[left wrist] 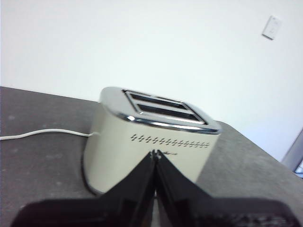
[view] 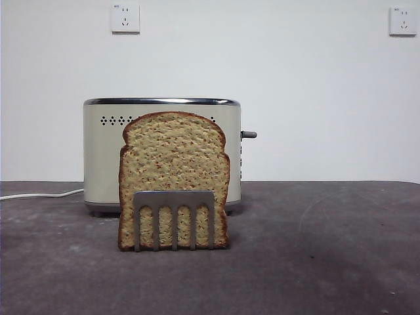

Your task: Pick up a slice of bread from the rack,put the bread on the toaster,press the button

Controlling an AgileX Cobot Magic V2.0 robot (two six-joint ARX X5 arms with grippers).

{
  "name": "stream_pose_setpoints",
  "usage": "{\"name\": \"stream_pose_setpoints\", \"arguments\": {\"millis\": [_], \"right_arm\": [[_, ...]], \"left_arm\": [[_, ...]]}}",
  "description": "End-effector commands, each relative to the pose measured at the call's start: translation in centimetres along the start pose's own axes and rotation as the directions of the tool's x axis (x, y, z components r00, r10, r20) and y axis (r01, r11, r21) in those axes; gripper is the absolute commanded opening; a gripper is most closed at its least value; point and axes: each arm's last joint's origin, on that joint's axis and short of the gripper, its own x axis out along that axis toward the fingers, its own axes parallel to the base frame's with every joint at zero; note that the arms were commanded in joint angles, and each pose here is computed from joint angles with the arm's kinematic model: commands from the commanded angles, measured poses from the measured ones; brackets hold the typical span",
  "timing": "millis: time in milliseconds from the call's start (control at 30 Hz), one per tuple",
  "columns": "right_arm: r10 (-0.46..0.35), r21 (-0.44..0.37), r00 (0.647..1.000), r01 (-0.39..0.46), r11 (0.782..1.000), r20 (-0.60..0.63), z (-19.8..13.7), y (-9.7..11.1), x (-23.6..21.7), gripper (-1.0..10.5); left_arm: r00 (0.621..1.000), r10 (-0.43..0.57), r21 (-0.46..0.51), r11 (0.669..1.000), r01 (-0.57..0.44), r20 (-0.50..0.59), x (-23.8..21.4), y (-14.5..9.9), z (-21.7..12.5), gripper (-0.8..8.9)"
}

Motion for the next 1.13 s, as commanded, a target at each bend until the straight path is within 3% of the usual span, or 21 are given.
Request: {"name": "stream_pose_setpoints", "arguments": {"millis": [33, 200, 367, 500, 633, 900, 933, 967, 1067, 1100, 1133], "right_arm": [[0.050, -0.103, 0.998, -0.053, 0.993, -0.040, 2.8, 1.3, -0.3, -0.1], [0.075, -0.240, 0.985, -0.111, 0.964, -0.157, 7.1, 3.0, -0.4, -0.1], [0.154, -0.325, 0.937, -0.258, 0.910, -0.314, 10.6, 4.7, -0.7, -0.1], [0.234, -0.311, 0.863, -0.396, 0.864, -0.448, 12.1, 5.6, -0.9, -0.1], [0.278, -0.272, 0.791, -0.481, 0.834, -0.545, 12.2, 5.9, -1.2, -0.1], [0.297, -0.264, 0.765, -0.514, 0.816, -0.572, 12.0, 6.2, -1.3, -0.1], [0.297, -0.264, 0.765, -0.514, 0.816, -0.572, 12.0, 6.2, -1.3, -0.1], [0.297, -0.264, 0.765, -0.514, 0.816, -0.572, 12.0, 6.2, -1.3, -0.1], [0.297, -0.263, 0.764, -0.515, 0.816, -0.572, 12.0, 6.2, -1.3, -0.1], [0.297, -0.263, 0.764, -0.515, 0.816, -0.572, 12.0, 6.2, -1.3, -0.1], [0.297, -0.263, 0.764, -0.515, 0.816, -0.573, 12.0, 6.2, -1.3, -0.1]], "left_arm": [[0.999, -0.030, 0.065, 0.997, 0.033, -0.044, -0.6, -1.0, 1.7, -0.08], [0.980, -0.087, 0.147, 0.982, 0.115, -0.179, -1.1, -2.3, 4.0, -0.08], [0.933, -0.163, 0.215, 0.947, 0.239, -0.320, -1.2, -3.5, 6.2, -0.08], [0.879, -0.242, 0.209, 0.914, 0.349, -0.411, -1.0, -4.2, 7.7, -0.08], [0.844, -0.275, 0.200, 0.894, 0.401, -0.461, -1.1, -4.7, 8.7, -0.08], [0.837, -0.278, 0.222, 0.881, 0.417, -0.471, -1.3, -5.1, 9.3, 0.03], [0.838, -0.277, 0.223, 0.881, 0.417, -0.471, -1.2, -5.1, 9.3, 0.24], [0.838, -0.277, 0.224, 0.881, 0.417, -0.470, -1.2, -5.0, 9.3, 1.03], [0.836, -0.290, 0.235, 0.870, 0.433, -0.465, -0.8, -5.1, 9.5, 5.08], [0.834, -0.300, 0.239, 0.864, 0.443, -0.462, -0.7, -5.1, 9.6, 5.84], [0.832, -0.309, 0.242, 0.858, 0.453, -0.461, -0.5, -5.1, 9.6, 5.97]]}}
